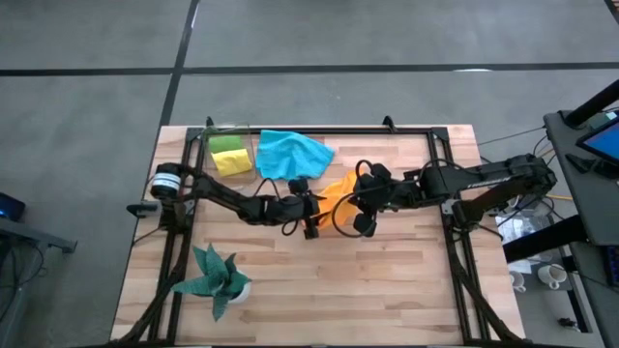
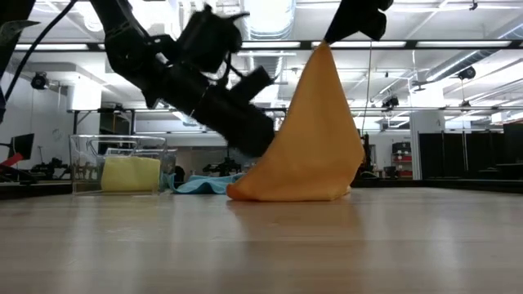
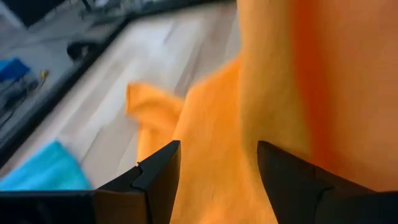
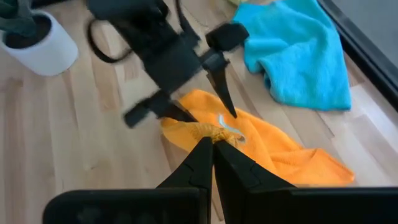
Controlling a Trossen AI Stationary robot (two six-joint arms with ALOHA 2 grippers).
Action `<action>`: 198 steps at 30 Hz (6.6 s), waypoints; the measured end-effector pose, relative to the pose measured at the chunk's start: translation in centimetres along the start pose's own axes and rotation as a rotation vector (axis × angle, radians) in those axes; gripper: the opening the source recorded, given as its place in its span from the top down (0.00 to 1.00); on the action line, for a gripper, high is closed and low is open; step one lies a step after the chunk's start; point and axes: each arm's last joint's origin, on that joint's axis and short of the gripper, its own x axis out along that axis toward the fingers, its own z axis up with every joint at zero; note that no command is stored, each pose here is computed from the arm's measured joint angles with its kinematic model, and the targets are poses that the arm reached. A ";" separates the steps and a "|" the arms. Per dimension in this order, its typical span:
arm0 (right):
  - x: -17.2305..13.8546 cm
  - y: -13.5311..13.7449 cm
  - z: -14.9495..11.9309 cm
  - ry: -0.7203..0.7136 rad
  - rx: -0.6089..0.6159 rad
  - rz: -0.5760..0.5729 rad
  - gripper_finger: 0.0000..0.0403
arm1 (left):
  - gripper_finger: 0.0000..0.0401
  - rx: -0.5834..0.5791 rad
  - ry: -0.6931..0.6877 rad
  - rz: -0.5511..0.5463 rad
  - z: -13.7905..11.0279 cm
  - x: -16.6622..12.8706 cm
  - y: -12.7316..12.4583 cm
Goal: Roll microfiber towels into tight, uniform cylinder then place into a basket
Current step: Fold the orange microfiber towel
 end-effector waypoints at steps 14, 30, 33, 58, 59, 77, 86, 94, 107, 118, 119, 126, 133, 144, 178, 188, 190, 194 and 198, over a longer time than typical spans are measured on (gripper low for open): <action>-3.8 0.7 2.9 -0.162 -0.080 0.050 0.98 | 0.65 0.017 0.150 0.166 -1.3 0.2 2.2; -4.1 2.4 -1.4 0.114 -0.218 0.062 0.98 | 1.00 -0.004 -0.055 0.059 1.1 -6.7 3.8; -3.3 2.8 -2.7 0.174 -0.236 0.076 0.98 | 1.00 -0.028 -0.201 -0.207 1.2 -7.9 3.4; 3.6 3.7 -10.9 0.285 -0.184 0.059 0.98 | 0.92 0.006 0.005 -0.395 -0.2 -2.5 0.5; 3.6 3.7 -11.0 0.288 -0.186 0.057 0.98 | 0.90 -0.024 0.021 -0.375 -0.2 -2.7 0.6; 5.1 3.5 -12.3 0.192 -0.202 0.056 0.98 | 0.59 -0.659 0.282 -0.444 -1.0 -0.8 4.9; 5.3 3.6 -12.0 0.122 -0.205 0.018 0.98 | 0.59 -0.794 0.342 -0.477 -1.3 -0.7 4.8; 5.3 3.7 -11.7 0.097 -0.230 0.023 0.98 | 0.59 -0.804 0.378 -0.486 -1.9 0.8 4.4; 5.3 3.7 -11.8 0.096 -0.236 0.024 0.98 | 0.59 -0.827 0.480 -0.707 -0.9 1.1 3.1; 5.3 3.7 -11.8 0.095 -0.236 0.024 0.98 | 0.60 -0.798 0.516 -0.731 -0.4 0.5 1.5; 5.3 3.7 -11.8 0.095 -0.236 0.024 0.98 | 0.61 -0.788 0.513 -0.734 -0.4 0.5 1.4; 5.4 3.7 -11.7 0.086 -0.234 0.018 0.98 | 0.92 -0.665 0.446 -0.753 0.3 0.5 0.8; 5.4 3.7 -11.6 0.065 -0.231 0.010 0.98 | 1.00 -0.615 0.397 -0.724 0.9 0.4 1.0; 3.4 4.1 -8.7 -0.042 -0.342 -0.095 0.98 | 1.00 -0.463 0.143 -0.570 6.9 -5.8 4.3; -10.6 -4.7 -0.1 -0.200 -0.261 -0.770 0.98 | 1.00 -0.329 -0.353 0.251 15.0 -18.7 16.7; -14.2 -7.7 -0.2 -0.263 -0.169 -0.750 0.98 | 1.00 -0.291 -0.350 0.209 16.9 -18.7 17.7; -14.2 -7.3 -0.4 -0.269 -0.168 -0.698 0.98 | 1.00 -0.282 -0.319 0.188 16.4 -17.9 17.2; -13.5 -6.4 -0.4 -0.265 -0.177 -0.649 0.98 | 1.00 -0.257 -0.223 0.116 15.3 -15.5 16.0; -12.0 -5.4 0.1 -0.239 -0.192 -0.630 0.98 | 1.00 -0.237 -0.130 0.029 14.2 -12.2 14.6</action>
